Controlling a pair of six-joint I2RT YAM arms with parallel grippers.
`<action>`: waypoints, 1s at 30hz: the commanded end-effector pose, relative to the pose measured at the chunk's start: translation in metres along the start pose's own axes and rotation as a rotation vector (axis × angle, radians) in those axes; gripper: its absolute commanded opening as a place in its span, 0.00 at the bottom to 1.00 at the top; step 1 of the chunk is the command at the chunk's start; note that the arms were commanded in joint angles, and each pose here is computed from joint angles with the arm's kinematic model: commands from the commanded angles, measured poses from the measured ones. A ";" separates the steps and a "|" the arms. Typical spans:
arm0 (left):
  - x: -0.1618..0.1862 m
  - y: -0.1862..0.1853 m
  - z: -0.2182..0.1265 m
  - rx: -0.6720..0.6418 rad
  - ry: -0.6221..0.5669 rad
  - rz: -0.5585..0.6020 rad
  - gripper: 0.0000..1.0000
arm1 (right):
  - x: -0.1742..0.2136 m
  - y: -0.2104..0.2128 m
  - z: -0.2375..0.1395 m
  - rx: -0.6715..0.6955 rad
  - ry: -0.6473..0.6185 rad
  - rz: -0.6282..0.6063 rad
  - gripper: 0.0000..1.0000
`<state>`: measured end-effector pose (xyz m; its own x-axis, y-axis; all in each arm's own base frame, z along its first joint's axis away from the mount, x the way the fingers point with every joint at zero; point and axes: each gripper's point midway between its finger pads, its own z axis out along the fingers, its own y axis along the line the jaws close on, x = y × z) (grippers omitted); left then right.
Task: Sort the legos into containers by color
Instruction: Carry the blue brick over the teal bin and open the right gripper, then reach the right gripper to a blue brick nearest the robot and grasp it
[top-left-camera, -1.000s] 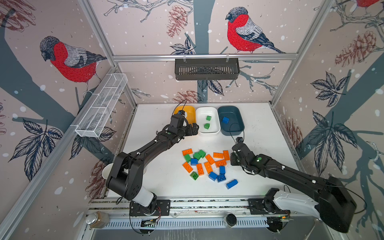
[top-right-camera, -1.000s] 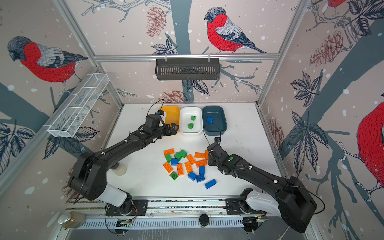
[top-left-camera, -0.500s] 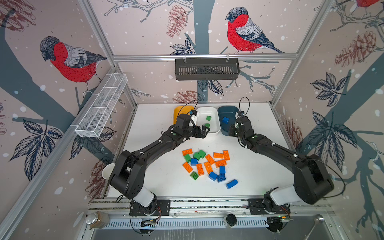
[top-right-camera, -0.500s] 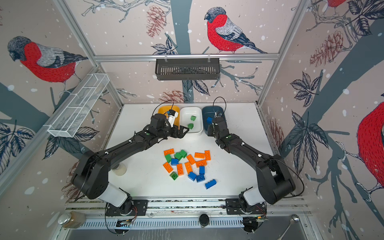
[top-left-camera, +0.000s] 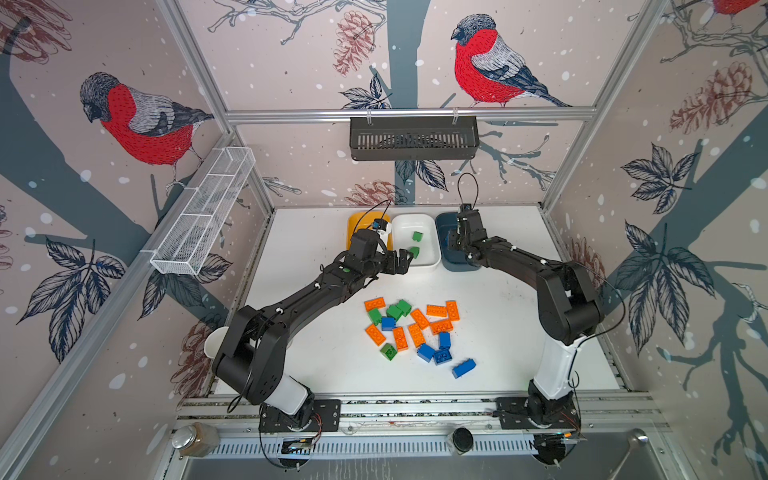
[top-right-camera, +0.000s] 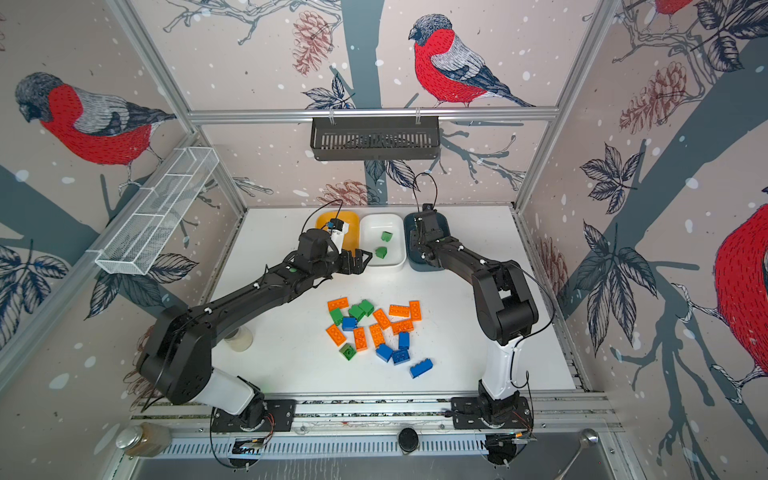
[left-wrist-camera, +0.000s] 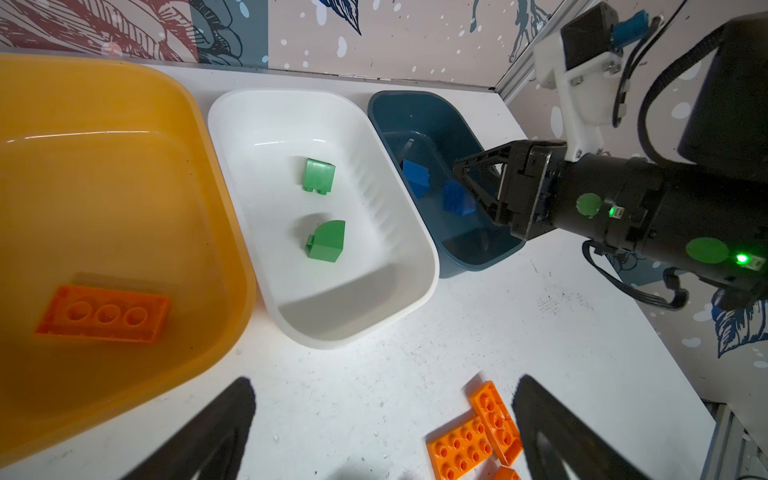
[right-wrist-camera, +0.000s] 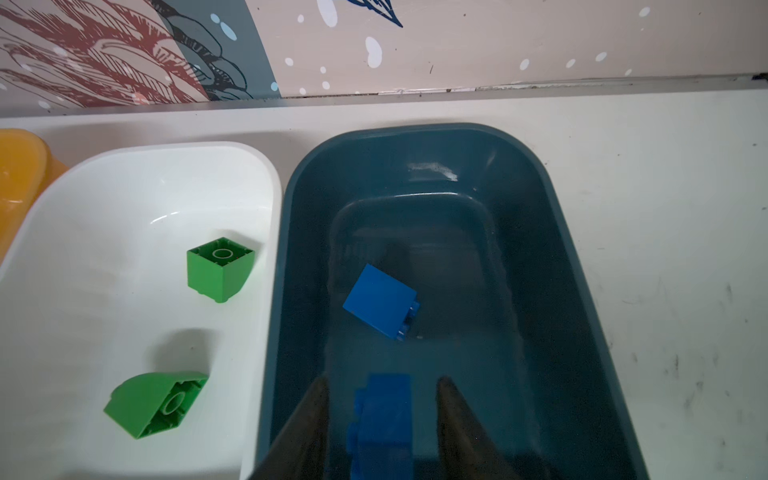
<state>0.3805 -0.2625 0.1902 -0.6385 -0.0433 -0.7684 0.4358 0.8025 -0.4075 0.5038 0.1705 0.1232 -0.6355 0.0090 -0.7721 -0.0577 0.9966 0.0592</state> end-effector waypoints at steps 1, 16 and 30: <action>-0.008 -0.003 -0.003 0.007 -0.031 0.005 0.97 | -0.003 -0.010 -0.006 0.057 0.005 -0.009 0.50; 0.009 -0.029 -0.008 0.135 -0.015 0.020 0.97 | 0.114 -0.007 -0.136 -0.033 0.193 -0.030 0.76; 0.014 -0.030 -0.018 0.155 -0.040 -0.046 0.97 | 0.234 0.022 -0.238 -0.296 0.420 0.053 0.99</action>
<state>0.3436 -0.2741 0.1850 -0.6683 -0.0652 -0.7410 0.4850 0.7170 -0.5006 0.1942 0.1767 0.1067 -0.8446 -0.0746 -0.5302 -0.2530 0.9284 0.2723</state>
